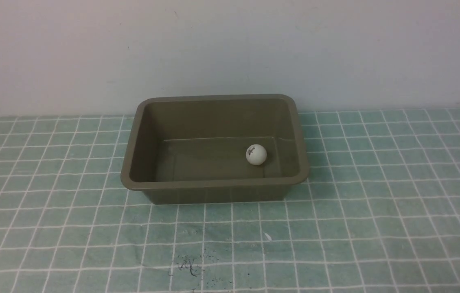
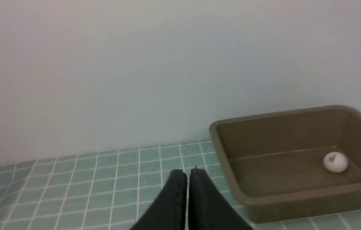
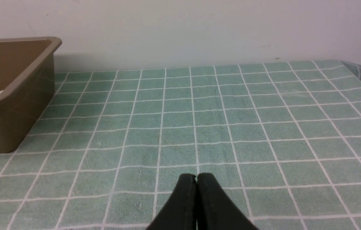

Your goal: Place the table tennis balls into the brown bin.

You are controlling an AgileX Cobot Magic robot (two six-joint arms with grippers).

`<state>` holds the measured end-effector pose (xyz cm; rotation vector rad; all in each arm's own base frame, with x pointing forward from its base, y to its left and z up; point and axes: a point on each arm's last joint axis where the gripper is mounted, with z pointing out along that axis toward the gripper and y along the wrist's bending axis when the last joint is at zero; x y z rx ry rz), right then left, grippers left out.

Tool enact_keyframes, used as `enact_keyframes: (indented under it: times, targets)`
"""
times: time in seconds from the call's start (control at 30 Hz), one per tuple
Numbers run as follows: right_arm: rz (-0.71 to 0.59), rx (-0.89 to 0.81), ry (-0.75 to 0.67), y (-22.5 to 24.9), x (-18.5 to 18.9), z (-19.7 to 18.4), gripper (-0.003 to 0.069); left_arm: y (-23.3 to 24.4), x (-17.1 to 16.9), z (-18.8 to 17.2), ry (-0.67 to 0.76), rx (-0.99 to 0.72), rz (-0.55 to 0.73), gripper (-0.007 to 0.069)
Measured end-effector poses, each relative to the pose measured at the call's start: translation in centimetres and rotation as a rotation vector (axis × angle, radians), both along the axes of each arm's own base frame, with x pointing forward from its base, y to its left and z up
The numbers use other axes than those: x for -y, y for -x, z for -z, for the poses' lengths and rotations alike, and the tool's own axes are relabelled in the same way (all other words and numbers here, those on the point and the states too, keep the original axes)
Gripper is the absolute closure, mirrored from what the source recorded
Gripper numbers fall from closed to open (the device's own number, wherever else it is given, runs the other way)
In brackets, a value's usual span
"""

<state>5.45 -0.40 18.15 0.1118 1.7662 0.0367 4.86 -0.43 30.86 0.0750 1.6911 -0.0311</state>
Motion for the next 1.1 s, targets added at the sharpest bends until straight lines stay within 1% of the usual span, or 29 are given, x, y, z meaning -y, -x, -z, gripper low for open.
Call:
enact_keyframes:
  times: [0.03,0.07,0.1,0.13,0.17,0.23,0.27,0.4,1.1]
  targets:
    - [0.0,0.0,0.0,0.0,0.0,0.0,0.0672,-0.2,0.0,0.6,0.0,-0.009,-0.003,0.063]
    - [0.0,0.0,0.0,0.0,0.0,0.0,0.0672,-0.2,-0.1,4.3,0.003,0.001,-0.017,0.063]
    - [0.0,0.0,0.0,0.0,0.0,0.0,0.0672,-0.3,-0.1,6.5,0.002,-0.018,-0.02,0.063]
    - [0.0,0.0,0.0,0.0,0.0,0.0,0.0672,-0.3,-0.1,7.2,0.003,-0.014,-0.021,0.063]
    - [0.0,0.0,0.0,0.0,0.0,0.0,0.0672,-0.4,-0.1,9.9,0.004,-0.036,-0.022,0.063]
    - [0.0,0.0,0.0,0.0,0.0,0.0,0.0672,-0.5,-0.1,12.3,0.005,-0.086,-0.023,0.063]
    - [0.0,0.0,0.0,0.0,0.0,0.0,0.0672,-0.5,-0.1,12.8,0.004,-0.106,-0.023,0.063]
    - [0.0,0.0,0.0,0.0,0.0,0.0,0.0672,-0.4,-0.1,13.7,0.002,-0.175,-0.021,0.063]
    - [0.0,0.0,0.0,0.0,0.0,0.0,0.0672,-0.4,-0.1,13.7,0.003,-0.175,-0.022,0.063]
